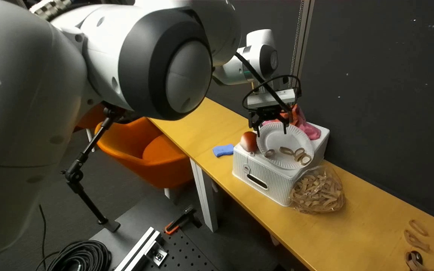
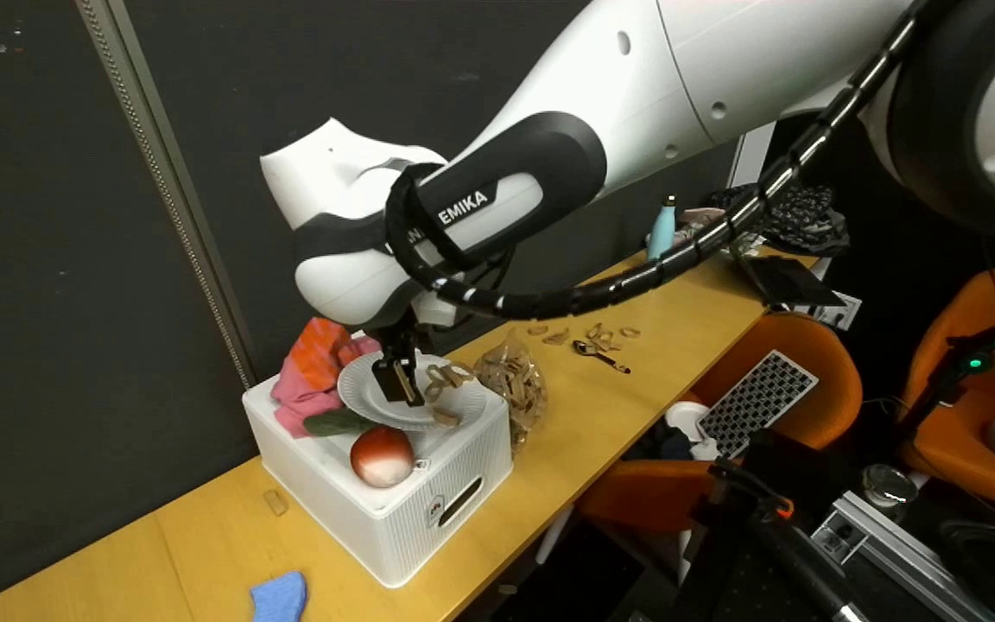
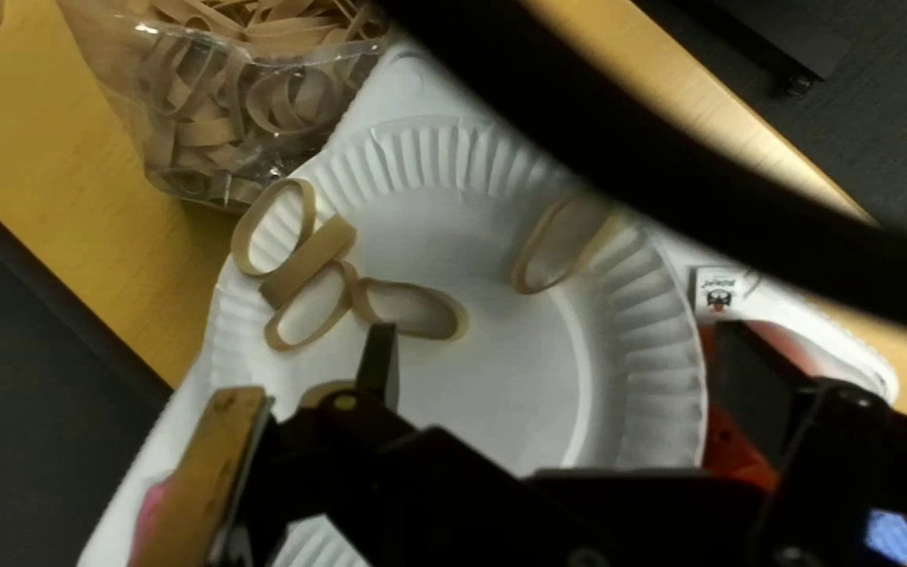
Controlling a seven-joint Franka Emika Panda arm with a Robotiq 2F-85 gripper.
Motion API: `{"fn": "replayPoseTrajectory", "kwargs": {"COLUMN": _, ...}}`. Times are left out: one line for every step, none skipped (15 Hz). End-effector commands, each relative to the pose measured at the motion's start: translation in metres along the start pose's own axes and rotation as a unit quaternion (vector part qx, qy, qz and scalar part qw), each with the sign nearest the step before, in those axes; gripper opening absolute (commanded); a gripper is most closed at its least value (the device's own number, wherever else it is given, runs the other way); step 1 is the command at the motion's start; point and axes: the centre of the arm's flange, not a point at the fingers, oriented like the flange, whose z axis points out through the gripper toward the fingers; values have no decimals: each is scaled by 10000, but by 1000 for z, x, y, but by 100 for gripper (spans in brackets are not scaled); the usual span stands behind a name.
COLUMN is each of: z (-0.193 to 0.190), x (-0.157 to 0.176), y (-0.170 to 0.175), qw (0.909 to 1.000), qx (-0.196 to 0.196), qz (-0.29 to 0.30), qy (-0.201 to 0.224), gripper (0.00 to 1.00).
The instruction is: Put some rubber bands on the plate then put the plate on the basket
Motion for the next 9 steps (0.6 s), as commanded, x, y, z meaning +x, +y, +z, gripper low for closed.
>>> {"fn": "replayPoseTrajectory", "kwargs": {"z": -20, "x": -20, "y": 36, "qw": 9990, "qx": 193, "qz": 254, "qy": 306, "gripper": 100}}
{"fn": "replayPoseTrajectory", "kwargs": {"z": -20, "x": -24, "y": 43, "qw": 9984, "qx": 250, "qz": 345, "qy": 374, "gripper": 100}}
{"fn": "replayPoseTrajectory", "kwargs": {"z": -19, "x": -28, "y": 49, "qw": 9977, "qx": 284, "qz": 421, "qy": 438, "gripper": 100}}
{"fn": "replayPoseTrajectory", "kwargs": {"z": -20, "x": -32, "y": 53, "qw": 9970, "qx": 314, "qz": 472, "qy": 527, "gripper": 100}}
{"fn": "replayPoseTrajectory", "kwargs": {"z": -16, "x": -35, "y": 57, "qw": 9962, "qx": 334, "qz": 518, "qy": 618, "gripper": 100}}
{"fn": "replayPoseTrajectory", "kwargs": {"z": -16, "x": -38, "y": 61, "qw": 9950, "qx": 385, "qz": 580, "qy": 715, "gripper": 100}}
{"fn": "replayPoseTrajectory", "kwargs": {"z": -14, "x": -41, "y": 64, "qw": 9937, "qx": 420, "qz": 657, "qy": 811, "gripper": 100}}
{"fn": "replayPoseTrajectory", "kwargs": {"z": -12, "x": -44, "y": 66, "qw": 9925, "qx": 442, "qz": 715, "qy": 886, "gripper": 100}}
{"fn": "replayPoseTrajectory", "kwargs": {"z": -11, "x": -47, "y": 67, "qw": 9912, "qx": 471, "qz": 761, "qy": 977, "gripper": 100}}
